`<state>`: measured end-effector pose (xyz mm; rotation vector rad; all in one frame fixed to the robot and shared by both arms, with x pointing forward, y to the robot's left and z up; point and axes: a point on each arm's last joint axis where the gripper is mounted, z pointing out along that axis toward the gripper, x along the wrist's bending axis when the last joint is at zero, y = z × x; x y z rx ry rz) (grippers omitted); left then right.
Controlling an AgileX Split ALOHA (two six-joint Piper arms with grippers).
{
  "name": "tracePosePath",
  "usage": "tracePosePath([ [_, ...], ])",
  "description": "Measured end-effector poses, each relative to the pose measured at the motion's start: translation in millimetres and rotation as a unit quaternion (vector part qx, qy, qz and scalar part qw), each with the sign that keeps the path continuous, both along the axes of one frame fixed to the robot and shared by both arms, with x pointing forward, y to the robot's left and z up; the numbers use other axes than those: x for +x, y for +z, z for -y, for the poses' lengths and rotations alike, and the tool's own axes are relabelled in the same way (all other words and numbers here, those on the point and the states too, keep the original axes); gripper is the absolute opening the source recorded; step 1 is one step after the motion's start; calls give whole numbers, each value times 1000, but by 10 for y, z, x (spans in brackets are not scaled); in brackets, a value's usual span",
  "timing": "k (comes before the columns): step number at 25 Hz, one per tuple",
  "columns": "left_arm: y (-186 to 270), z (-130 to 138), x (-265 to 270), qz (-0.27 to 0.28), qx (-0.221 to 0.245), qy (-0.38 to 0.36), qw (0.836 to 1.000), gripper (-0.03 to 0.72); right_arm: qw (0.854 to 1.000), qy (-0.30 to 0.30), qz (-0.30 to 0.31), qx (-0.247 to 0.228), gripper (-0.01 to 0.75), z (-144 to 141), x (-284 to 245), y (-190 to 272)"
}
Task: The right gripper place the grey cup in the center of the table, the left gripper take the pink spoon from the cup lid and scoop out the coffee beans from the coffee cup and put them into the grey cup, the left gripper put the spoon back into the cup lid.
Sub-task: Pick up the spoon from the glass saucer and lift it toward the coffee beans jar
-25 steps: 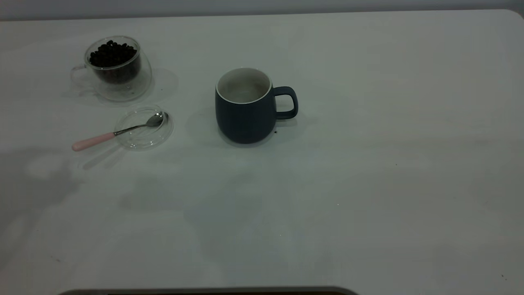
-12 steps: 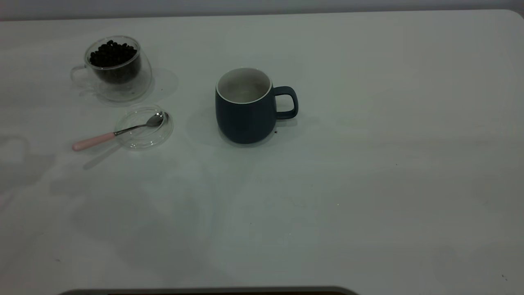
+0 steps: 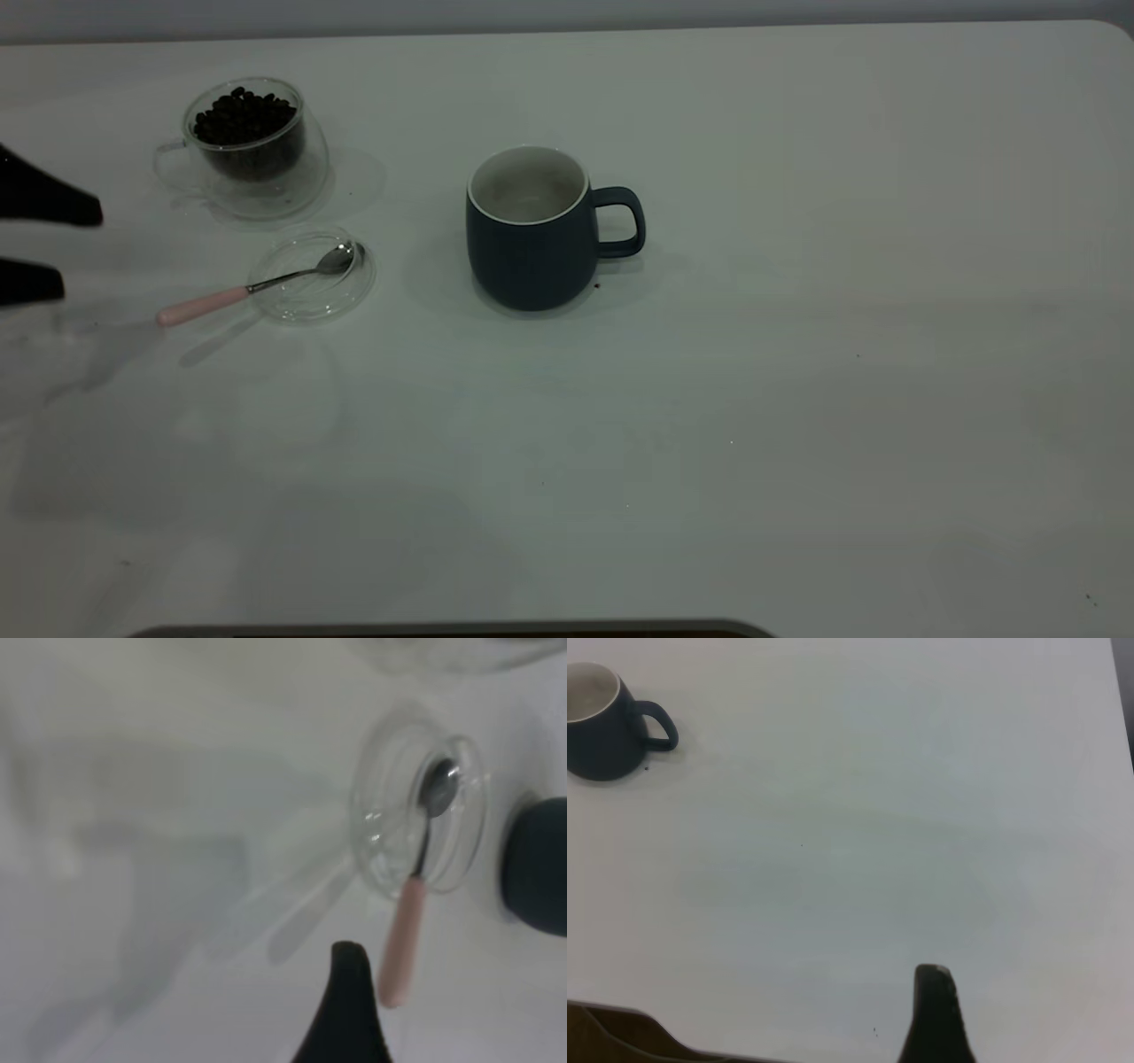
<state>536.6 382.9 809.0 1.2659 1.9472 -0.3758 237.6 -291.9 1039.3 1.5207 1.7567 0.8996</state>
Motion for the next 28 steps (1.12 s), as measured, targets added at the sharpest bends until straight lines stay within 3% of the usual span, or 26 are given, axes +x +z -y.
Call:
tracePosePath([
  [12, -416, 132, -51, 25, -78, -2, 997, 710, 1000, 0, 0, 0, 591, 0, 0, 0],
  [28, -632, 514, 2, 19, -106, -11, 994, 695, 1000, 0, 0, 0, 591, 0, 0, 0],
])
